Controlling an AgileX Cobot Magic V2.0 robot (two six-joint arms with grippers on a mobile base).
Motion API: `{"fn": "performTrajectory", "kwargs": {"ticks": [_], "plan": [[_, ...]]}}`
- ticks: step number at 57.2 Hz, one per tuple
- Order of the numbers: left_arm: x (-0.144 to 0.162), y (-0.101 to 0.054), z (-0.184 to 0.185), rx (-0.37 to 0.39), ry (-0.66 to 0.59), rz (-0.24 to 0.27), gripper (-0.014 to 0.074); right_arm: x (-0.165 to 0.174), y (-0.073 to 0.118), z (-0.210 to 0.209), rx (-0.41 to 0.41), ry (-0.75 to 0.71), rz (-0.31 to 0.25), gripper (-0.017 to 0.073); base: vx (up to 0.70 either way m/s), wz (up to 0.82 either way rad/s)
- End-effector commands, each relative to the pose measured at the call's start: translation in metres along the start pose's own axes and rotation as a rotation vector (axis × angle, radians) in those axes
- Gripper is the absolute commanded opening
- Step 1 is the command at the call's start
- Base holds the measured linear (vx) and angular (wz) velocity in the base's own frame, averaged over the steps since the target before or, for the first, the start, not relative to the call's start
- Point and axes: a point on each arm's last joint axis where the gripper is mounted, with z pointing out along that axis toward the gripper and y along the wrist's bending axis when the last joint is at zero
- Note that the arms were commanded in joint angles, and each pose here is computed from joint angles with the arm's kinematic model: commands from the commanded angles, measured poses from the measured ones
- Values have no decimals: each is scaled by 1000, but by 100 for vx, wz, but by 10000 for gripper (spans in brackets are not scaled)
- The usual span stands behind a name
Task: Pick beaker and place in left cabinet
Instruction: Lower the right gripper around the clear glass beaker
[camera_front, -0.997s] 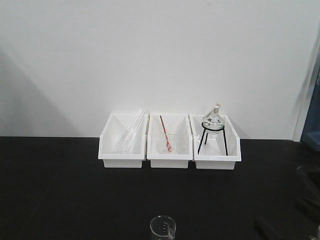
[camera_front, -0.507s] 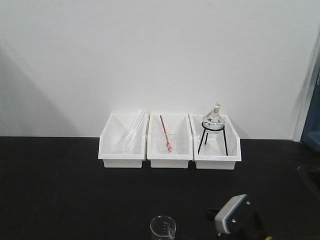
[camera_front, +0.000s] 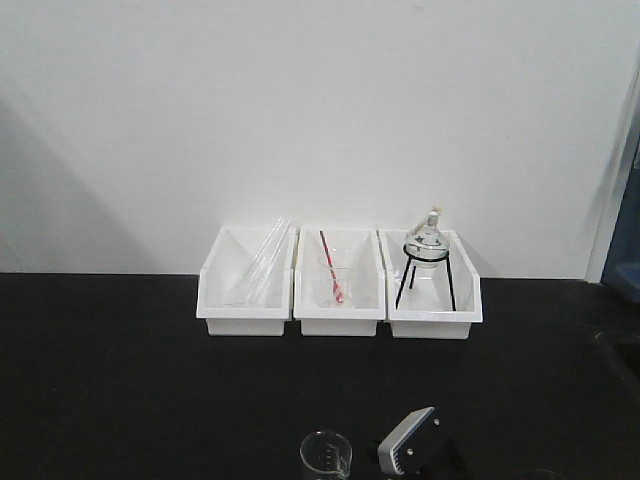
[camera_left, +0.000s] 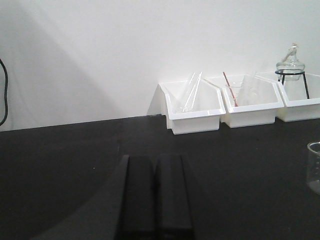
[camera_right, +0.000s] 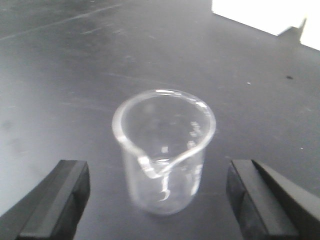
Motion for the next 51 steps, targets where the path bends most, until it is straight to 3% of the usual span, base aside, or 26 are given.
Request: {"fn": "performTrajectory", "kwargs": {"ticks": [1, 17, 27, 35, 51], "plan": [[-3, 0, -1, -8, -85, -11, 1, -28, -6, 4, 4, -149, -25, 602, 0, 0], [-3, 0, -1, -8, -85, -11, 1, -31, -17, 26, 6, -172, -32, 594, 0, 0], [-3, 0, -1, -8, -85, -11, 1, -34, -23, 36, -3, -193, 43, 593, 0, 0], [-3, 0, -1, -8, -85, -11, 1, -35, -27, 45, -6, -205, 45, 592, 0, 0], [-3, 0, -1, -8, -85, -11, 1, -35, -13, 66, -53, -212, 36, 592, 0, 0]]}}
